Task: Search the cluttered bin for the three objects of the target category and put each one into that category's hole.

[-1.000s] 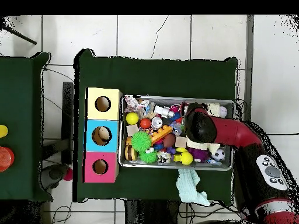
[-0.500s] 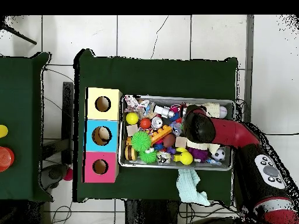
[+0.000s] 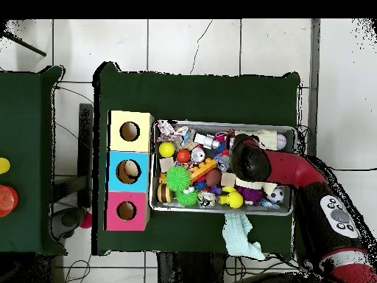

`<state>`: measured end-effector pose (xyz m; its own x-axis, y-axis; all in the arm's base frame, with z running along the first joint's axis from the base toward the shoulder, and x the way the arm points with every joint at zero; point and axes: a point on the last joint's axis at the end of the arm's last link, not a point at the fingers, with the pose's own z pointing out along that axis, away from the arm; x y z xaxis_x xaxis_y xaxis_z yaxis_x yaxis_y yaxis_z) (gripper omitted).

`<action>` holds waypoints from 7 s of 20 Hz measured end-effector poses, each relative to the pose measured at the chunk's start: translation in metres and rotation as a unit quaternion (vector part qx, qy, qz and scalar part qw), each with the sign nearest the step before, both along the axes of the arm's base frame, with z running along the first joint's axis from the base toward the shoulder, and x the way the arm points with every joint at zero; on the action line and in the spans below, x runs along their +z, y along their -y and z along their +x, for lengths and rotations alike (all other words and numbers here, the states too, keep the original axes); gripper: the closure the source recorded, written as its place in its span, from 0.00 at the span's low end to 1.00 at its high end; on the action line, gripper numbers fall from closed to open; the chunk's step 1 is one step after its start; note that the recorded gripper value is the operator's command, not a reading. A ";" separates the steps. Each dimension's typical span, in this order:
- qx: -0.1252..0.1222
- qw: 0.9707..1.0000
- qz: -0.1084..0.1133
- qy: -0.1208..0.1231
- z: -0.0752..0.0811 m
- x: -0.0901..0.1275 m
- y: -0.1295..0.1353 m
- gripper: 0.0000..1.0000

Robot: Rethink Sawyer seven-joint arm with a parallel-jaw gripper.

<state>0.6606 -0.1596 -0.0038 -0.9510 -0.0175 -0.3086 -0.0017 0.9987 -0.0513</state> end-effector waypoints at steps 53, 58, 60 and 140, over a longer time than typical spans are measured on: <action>0.022 0.999 -0.015 -0.019 0.001 -0.009 -0.044 0.00; 0.020 0.999 -0.020 -0.023 -0.003 -0.012 -0.037 0.00; 0.019 0.999 -0.020 -0.027 -0.005 -0.017 -0.036 0.00; -0.026 1.000 -0.010 0.011 0.015 -0.017 -0.004 0.00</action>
<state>0.6752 -0.1553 -0.0207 -0.9436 0.0256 -0.3302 0.0518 0.9961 -0.0708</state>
